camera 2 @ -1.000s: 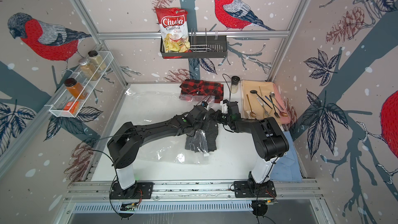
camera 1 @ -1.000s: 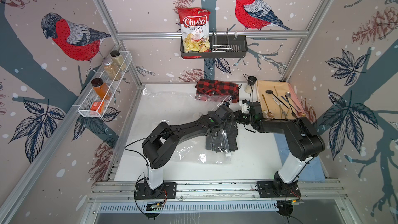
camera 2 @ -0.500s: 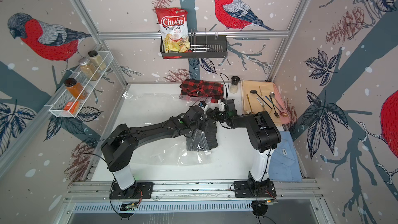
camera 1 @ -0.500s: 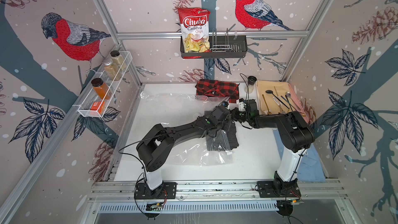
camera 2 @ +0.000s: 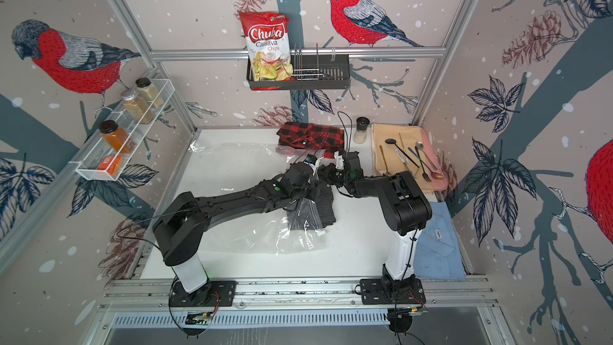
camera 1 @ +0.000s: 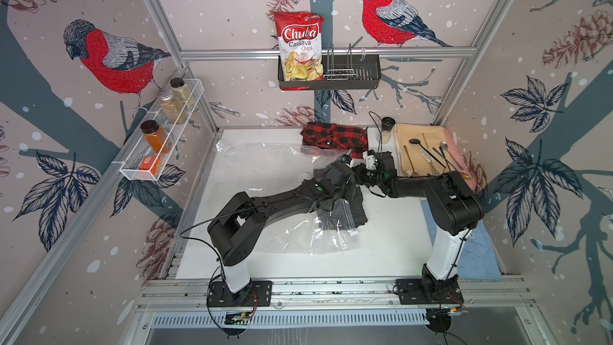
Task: Place the folded shirt into the vacuum bag
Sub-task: Place the shirt in the vacuum bag.
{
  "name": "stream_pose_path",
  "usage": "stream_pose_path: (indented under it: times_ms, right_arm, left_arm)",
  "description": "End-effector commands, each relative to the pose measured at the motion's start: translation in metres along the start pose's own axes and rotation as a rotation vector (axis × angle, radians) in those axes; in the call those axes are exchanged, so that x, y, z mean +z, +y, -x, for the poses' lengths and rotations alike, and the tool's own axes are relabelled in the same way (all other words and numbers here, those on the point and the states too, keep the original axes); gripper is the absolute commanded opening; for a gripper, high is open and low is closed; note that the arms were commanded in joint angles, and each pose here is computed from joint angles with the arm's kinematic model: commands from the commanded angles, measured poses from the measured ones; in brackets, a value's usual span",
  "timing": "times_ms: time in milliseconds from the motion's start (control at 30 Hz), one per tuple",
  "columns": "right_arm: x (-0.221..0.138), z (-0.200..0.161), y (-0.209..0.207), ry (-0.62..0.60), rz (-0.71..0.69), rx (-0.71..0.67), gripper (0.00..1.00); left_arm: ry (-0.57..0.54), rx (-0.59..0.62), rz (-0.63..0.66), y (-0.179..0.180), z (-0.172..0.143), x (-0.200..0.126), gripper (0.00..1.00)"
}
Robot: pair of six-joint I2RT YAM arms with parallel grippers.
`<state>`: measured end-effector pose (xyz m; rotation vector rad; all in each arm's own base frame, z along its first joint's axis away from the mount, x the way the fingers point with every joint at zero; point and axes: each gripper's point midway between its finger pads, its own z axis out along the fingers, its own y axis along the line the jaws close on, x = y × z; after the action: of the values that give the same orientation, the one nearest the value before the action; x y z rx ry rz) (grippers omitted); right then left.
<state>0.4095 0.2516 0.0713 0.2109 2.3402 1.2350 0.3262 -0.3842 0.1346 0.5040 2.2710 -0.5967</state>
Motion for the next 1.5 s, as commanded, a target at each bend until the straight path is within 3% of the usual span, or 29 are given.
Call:
stream_pose_path:
  times_ms: [0,100,267,400,633,733,800,967,1067,1300,1467]
  right_arm:
    - [-0.017,-0.001,-0.010,-0.022,-0.074,-0.036,0.45]
    - [-0.037,-0.008,-0.025,-0.018,-0.125,-0.047,0.63]
    - [-0.066,-0.033,-0.042,0.016,-0.193,-0.073,0.85]
    - [-0.083,-0.059,-0.048,0.059,-0.208,-0.072,0.90]
    - [-0.100,-0.112,-0.049,0.148,-0.195,-0.061,0.90]
    - [-0.096,-0.131,-0.040,0.190,-0.167,-0.066,0.85]
    - [-0.091,-0.137,-0.036,0.201,-0.147,-0.057,0.76]
    - [-0.081,-0.139,-0.013,0.198,-0.061,-0.051,0.29]
    - [-0.079,-0.134,0.001,0.195,-0.019,-0.058,0.12]
    - [-0.075,-0.123,0.037,0.191,0.120,-0.015,0.05]
    - [-0.066,-0.123,0.033,0.202,0.119,0.020,0.03]
  left_arm:
    - [-0.061,-0.011,0.012,0.004,0.013,0.005,0.00]
    - [-0.058,-0.023,0.026,0.012,0.010,0.009,0.00]
    - [-0.056,-0.053,0.028,0.023,0.008,0.014,0.00]
    - [-0.052,-0.064,0.020,0.027,0.005,0.018,0.00]
    - [-0.036,-0.081,0.009,0.029,0.002,0.023,0.00]
    - [-0.031,-0.087,0.004,0.029,0.001,0.023,0.00]
    - [-0.033,-0.091,-0.002,0.028,0.002,0.023,0.00]
    - [-0.033,-0.096,-0.006,0.028,0.002,0.020,0.00]
    - [-0.031,-0.098,-0.002,0.028,0.001,0.019,0.00]
    - [-0.035,-0.114,-0.013,0.026,0.003,0.014,0.00]
    - [-0.046,-0.127,-0.038,0.020,0.009,0.007,0.00]
